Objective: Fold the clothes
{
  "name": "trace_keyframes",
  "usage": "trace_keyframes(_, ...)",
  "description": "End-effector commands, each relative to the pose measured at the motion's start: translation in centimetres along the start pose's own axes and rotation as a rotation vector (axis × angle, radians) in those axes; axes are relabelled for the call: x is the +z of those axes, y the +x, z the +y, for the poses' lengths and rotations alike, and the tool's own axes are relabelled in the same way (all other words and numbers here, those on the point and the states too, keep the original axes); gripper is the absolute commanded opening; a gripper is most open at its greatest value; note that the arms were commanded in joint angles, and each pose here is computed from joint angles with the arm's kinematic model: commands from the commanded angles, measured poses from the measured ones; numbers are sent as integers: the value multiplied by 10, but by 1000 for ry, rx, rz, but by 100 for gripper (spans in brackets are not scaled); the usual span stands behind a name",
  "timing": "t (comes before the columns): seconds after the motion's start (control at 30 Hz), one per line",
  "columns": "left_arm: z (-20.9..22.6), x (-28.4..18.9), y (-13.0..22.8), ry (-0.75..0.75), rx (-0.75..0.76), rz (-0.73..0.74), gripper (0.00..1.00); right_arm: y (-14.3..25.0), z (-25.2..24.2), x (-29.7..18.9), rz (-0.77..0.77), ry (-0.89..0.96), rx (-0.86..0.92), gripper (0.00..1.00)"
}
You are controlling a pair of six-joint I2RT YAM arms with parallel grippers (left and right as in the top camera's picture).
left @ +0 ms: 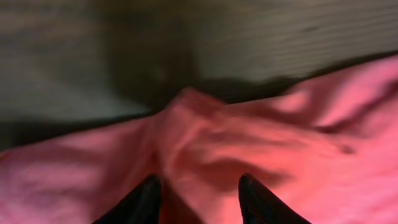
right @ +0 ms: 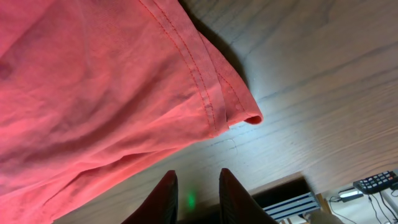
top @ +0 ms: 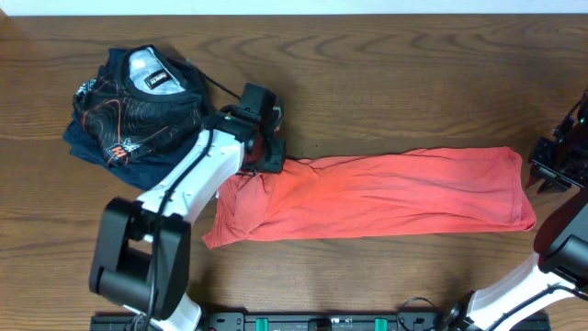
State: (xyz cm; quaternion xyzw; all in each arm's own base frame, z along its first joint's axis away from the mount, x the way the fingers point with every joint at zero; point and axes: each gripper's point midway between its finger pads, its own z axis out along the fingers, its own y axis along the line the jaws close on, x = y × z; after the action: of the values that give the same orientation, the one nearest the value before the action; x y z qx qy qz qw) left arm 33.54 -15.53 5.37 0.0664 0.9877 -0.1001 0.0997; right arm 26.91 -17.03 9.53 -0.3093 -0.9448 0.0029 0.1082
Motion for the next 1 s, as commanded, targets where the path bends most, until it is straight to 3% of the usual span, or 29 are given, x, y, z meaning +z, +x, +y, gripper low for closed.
trace_keyframes(0.0,31,-6,-6,-173,-39,-37,43,1,0,-8,-26,-7,6,22)
trace_keyframes(0.17,51,-17,2,-296,-37,-23,43,1,0,-8,-25,-7,6,22)
trace_keyframes(0.37,39,-19,20,-217,-41,51,43,1,0,-8,-26,-7,6,22)
trace_keyframes(0.4,33,-18,22,-187,-43,62,40,1,0,-8,-26,-7,6,22)
trace_keyframes(0.5,18,-16,24,-97,-47,78,11,1,0,-8,-26,-7,6,22)
trace_keyframes(0.53,12,-16,23,-65,-48,80,7,1,0,-8,-26,-7,6,22)
trace_keyframes(0.63,-19,-17,22,116,26,86,6,1,0,-8,-26,-7,6,22)
trace_keyframes(0.87,-112,-67,44,753,421,62,6,0,1,-8,-31,-8,7,22)
trace_keyframes(0.97,-117,-76,57,822,477,79,6,0,1,-8,-33,-8,7,21)
